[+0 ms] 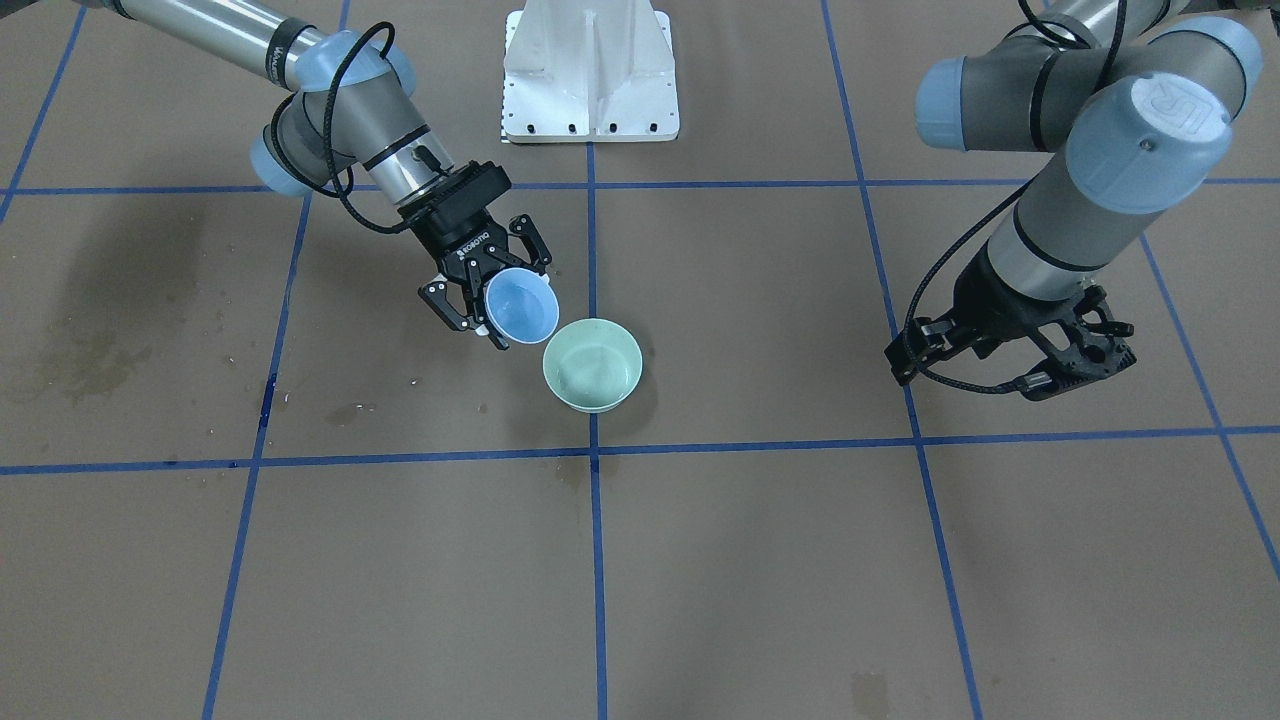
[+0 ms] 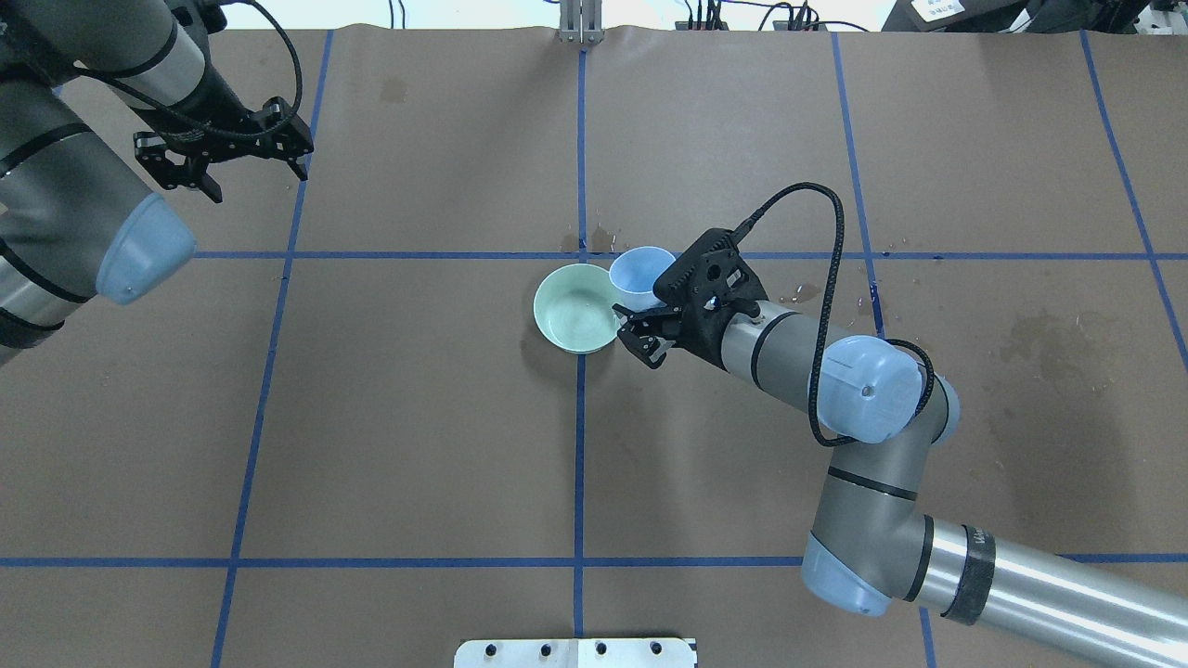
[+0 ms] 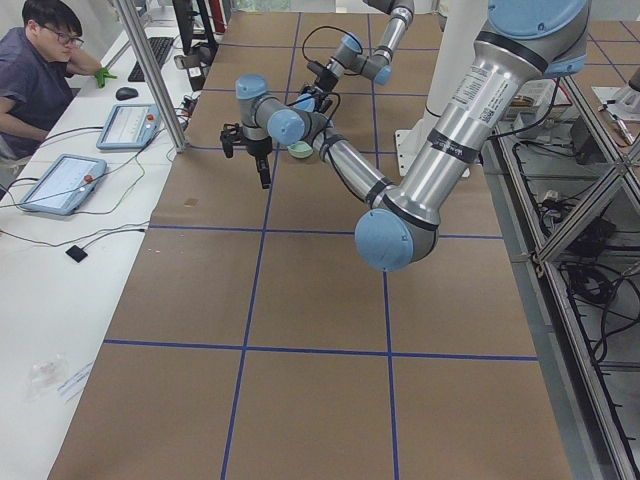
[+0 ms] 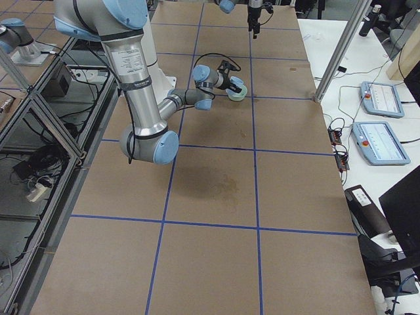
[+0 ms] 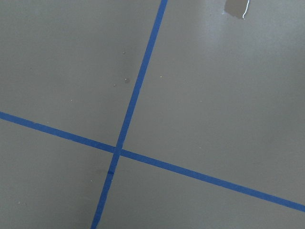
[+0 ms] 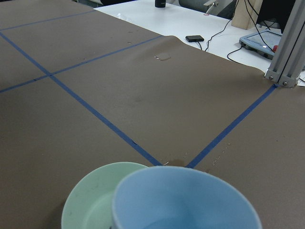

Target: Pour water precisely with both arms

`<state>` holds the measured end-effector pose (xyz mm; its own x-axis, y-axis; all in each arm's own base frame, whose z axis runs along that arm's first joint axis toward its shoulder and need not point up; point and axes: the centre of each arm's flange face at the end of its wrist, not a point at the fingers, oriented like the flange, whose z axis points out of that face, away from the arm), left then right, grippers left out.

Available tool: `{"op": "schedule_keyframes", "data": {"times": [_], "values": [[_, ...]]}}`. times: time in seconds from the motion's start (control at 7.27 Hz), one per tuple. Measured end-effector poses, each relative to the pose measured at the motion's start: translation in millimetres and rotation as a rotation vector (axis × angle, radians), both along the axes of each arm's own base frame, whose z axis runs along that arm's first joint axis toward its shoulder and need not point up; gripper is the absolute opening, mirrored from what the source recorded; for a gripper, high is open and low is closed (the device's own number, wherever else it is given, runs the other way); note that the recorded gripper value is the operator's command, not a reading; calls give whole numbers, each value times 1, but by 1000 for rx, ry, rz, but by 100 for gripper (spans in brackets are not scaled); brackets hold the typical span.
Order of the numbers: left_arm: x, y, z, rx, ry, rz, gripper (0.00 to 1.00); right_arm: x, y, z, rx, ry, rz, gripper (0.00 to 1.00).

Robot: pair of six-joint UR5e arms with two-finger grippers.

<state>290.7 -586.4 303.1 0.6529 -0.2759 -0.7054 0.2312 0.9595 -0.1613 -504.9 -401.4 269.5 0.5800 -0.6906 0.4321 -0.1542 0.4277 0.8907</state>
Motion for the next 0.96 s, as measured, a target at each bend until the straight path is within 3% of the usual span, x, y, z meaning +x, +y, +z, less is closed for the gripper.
{"op": "schedule_keyframes", "data": {"times": [0.69,0.96], "values": [[-8,-4,11,-2,-11,-1,100,-25,16,-45,-61,286,-60,0],[-8,-5,15,-6,-16,0,100,-36,21,-49,-93,360,-86,0]]}}
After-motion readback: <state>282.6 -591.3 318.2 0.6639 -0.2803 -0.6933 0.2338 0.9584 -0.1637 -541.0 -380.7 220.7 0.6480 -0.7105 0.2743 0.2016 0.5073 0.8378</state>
